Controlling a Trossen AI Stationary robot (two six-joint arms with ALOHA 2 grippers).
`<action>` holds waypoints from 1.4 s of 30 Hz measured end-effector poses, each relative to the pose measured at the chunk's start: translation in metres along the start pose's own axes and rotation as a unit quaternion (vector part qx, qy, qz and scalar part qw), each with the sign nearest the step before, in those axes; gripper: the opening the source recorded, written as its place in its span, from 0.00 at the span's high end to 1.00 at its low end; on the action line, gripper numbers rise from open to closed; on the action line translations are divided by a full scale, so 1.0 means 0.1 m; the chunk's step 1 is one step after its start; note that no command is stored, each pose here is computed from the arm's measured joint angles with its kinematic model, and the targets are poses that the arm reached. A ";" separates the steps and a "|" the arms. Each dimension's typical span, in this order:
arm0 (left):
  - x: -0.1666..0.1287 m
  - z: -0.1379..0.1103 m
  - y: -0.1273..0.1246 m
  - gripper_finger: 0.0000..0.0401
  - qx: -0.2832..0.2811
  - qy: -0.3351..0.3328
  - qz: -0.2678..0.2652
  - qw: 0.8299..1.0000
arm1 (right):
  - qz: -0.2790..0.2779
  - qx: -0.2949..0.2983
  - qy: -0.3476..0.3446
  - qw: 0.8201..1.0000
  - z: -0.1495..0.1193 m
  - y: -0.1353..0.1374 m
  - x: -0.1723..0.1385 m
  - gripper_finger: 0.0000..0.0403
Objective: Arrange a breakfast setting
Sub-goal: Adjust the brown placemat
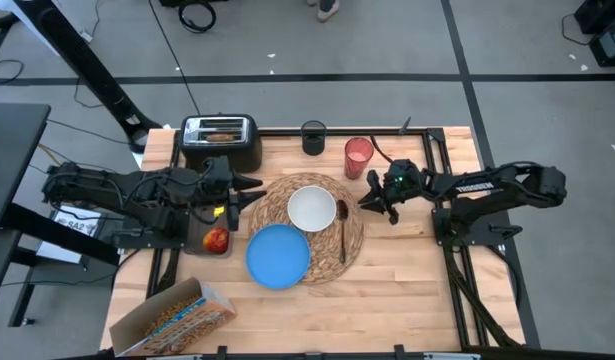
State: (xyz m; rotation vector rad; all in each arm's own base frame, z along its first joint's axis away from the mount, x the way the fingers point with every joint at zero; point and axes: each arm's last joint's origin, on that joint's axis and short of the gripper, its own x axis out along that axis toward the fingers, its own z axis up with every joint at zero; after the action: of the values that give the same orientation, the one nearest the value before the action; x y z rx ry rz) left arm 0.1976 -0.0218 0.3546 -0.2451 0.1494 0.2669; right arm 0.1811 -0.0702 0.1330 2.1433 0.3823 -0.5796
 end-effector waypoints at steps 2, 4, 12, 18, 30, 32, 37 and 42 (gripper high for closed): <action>0.00 0.00 0.00 0.66 0.000 0.000 0.000 1.000 | 0.001 -0.008 0.001 1.000 -0.03 -0.01 0.01 0.73; 0.00 0.00 0.00 0.66 0.000 0.000 0.000 1.000 | 0.004 -0.023 -0.009 1.000 -0.04 -0.01 0.02 0.69; 0.00 0.00 0.00 0.66 0.000 0.001 -0.001 1.000 | 0.060 -0.203 -0.075 0.974 -0.36 0.07 0.02 0.65; -0.01 -0.01 -0.02 0.66 0.000 0.003 -0.012 1.000 | -0.036 -0.448 -0.120 0.885 -0.82 -0.03 0.14 0.65; -0.07 0.10 -0.15 0.66 -0.074 -0.022 -0.078 0.994 | -0.136 -0.720 -0.102 0.673 -0.91 -0.34 0.50 0.65; -0.12 0.17 -0.15 0.66 -0.081 0.006 -0.068 0.994 | -0.145 -0.743 -0.096 0.646 -0.90 -0.37 0.54 0.65; -0.20 0.28 -0.11 0.66 -0.074 0.088 -0.025 0.993 | -0.177 -0.783 -0.053 0.594 -0.85 -0.44 0.57 0.65; -0.28 0.34 -0.09 0.66 -0.093 0.137 0.004 0.986 | -0.200 -0.798 -0.019 0.568 -0.84 -0.48 0.54 0.65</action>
State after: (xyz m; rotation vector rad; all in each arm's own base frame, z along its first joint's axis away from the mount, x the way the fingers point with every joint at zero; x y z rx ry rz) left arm 0.1774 -0.0282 0.3939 -0.4666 0.3996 0.2553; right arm 0.2272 0.0290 0.1166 0.2286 0.9066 -0.2333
